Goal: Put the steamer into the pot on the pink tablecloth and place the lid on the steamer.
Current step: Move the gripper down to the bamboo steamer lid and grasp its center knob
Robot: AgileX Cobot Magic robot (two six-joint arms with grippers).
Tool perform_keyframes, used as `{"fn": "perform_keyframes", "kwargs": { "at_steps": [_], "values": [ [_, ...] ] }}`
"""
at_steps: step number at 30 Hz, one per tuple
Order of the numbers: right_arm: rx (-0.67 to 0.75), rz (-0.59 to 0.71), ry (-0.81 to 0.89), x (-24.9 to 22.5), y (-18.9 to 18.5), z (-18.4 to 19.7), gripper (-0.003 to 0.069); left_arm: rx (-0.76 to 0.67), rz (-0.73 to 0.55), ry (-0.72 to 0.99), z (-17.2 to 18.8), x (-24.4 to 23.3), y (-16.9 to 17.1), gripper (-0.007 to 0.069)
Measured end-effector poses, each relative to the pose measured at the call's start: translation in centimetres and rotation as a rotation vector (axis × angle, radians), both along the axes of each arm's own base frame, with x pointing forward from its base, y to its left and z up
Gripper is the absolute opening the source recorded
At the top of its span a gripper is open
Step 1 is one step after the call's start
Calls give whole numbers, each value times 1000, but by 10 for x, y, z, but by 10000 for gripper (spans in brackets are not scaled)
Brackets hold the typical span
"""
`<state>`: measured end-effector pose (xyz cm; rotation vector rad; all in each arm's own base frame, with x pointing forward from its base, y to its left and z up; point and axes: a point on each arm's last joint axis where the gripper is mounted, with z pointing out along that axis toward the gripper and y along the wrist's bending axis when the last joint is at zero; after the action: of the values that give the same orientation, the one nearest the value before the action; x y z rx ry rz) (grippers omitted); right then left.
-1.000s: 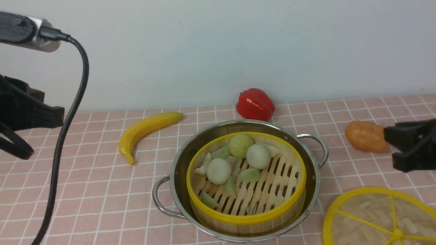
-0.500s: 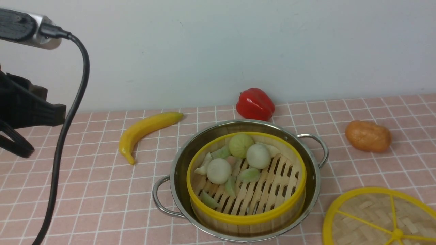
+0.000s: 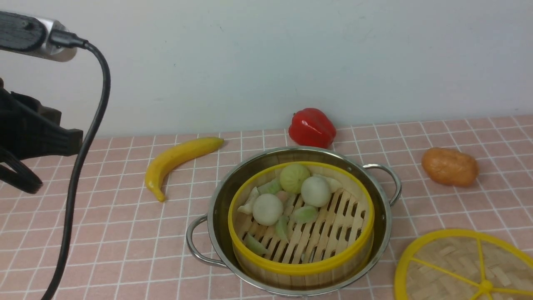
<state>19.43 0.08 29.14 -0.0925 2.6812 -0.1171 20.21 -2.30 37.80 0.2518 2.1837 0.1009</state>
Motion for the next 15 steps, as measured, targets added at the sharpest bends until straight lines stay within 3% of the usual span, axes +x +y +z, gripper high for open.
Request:
{"fn": "perform_keyframes", "kwargs": {
  "at_steps": [5,15],
  "values": [
    [180,150,37,1,21,-1,208,1,1,6,0,0,0,1],
    [126,271,234,23,52,-41,321,6,7,43,-3,-2,1,12]
  ]
}}
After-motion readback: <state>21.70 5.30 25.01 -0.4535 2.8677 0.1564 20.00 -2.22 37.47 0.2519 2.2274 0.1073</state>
